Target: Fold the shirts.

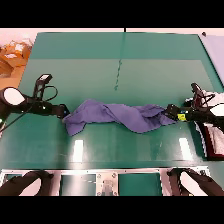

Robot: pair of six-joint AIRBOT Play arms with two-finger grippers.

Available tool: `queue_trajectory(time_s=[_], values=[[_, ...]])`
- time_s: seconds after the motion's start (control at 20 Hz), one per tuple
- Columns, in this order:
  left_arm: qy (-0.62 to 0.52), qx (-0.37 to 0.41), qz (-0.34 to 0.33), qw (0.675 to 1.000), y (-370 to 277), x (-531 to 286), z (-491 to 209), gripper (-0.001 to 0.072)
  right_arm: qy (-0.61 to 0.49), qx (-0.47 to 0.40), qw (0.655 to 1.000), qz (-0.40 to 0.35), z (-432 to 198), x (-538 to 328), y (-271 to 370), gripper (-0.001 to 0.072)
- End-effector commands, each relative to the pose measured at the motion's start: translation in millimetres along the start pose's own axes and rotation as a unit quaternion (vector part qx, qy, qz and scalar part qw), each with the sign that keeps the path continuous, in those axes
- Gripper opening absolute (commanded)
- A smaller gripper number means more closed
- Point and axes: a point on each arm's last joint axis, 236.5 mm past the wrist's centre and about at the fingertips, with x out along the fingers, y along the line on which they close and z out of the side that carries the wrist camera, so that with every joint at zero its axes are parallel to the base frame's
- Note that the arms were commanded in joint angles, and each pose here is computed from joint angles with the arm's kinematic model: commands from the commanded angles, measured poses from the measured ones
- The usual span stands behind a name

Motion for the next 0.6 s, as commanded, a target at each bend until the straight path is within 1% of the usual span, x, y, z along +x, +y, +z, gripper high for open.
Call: queue_trajectory(time_s=[0.0,0.15,0.25,0.4,0.45,0.55], values=[[0.042,-0.017,0.026,0.999,19,19,-13,0.0655,0.002,-0.008,1.000,-0.001,-1,4,-2,0.0012],[0.121,-0.054,0.001,0.991,21,58,-41,0.0655,0.002,-0.010,1.000,-0.001,-1,4,-2,0.0012],[0.157,-0.062,-0.003,0.986,24,71,-56,0.0655,0.002,-0.012,1.000,-0.001,-1,4,-2,0.0012],[0.156,-0.049,-0.008,0.987,23,72,-52,0.0644,0.002,-0.024,1.000,-0.001,-1,4,-2,0.0012],[0.156,-0.049,-0.016,0.986,23,68,-50,0.0583,0.002,-0.024,1.000,-0.001,-1,4,-2,0.0012],[0.128,-0.074,-0.066,0.987,14,62,-34,0.0583,0.002,-0.024,1.000,-0.001,-1,4,-2,0.0012]])
